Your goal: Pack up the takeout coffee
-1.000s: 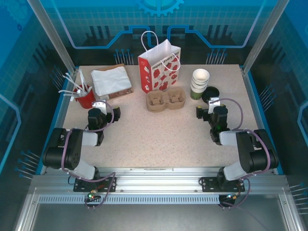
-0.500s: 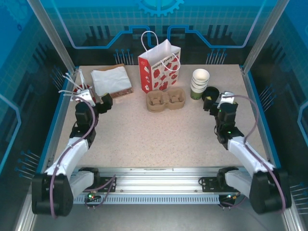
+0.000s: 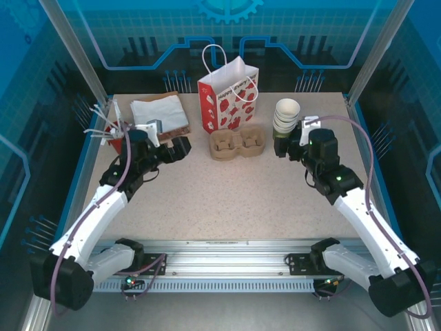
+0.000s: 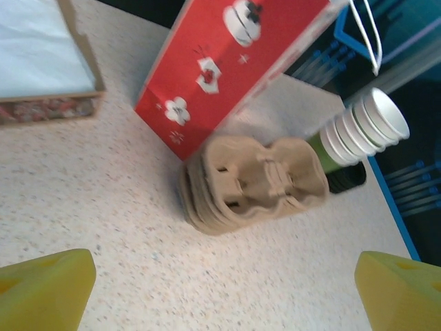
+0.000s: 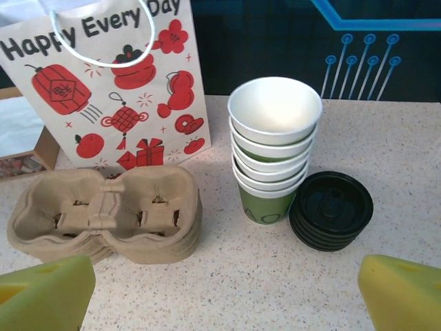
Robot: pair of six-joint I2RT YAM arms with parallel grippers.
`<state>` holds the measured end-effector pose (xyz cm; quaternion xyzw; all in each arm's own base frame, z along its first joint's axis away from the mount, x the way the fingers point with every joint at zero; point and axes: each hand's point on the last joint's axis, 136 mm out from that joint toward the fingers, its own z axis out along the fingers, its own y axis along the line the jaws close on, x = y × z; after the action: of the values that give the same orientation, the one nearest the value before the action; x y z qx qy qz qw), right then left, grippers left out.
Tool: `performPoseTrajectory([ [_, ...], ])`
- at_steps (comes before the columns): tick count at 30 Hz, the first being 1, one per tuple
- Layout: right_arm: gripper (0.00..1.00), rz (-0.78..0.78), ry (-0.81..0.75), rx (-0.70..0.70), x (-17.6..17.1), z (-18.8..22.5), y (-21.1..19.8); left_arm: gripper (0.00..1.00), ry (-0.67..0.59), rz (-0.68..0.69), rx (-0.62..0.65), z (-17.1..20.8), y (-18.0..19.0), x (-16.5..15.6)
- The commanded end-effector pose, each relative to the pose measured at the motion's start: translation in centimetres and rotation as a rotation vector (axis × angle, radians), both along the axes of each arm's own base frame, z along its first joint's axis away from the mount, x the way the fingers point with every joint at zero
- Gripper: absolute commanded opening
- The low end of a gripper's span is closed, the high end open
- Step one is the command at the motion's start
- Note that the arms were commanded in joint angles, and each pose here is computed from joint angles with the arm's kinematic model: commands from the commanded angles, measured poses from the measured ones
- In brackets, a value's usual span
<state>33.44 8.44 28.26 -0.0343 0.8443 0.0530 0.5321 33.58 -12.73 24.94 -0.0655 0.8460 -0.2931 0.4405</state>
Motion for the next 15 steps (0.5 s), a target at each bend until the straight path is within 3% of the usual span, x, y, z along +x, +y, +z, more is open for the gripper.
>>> performPoseTrajectory([
  [1,0.99,0.021,0.115,-0.032,0.6,-0.5,-0.8,0.98,0.048,-0.104,0.052,0.4,-2.2,-0.7],
  [6,0.82,-0.076,0.252,0.14,5.6,-0.5,-4.1,0.97,0.025,-0.193,0.075,2.2,-5.6,0.5],
  [15,0.62,-0.197,0.344,0.111,13.1,-2.5,-6.4,0.97,-0.004,-0.312,0.131,3.3,-11.5,2.5],
])
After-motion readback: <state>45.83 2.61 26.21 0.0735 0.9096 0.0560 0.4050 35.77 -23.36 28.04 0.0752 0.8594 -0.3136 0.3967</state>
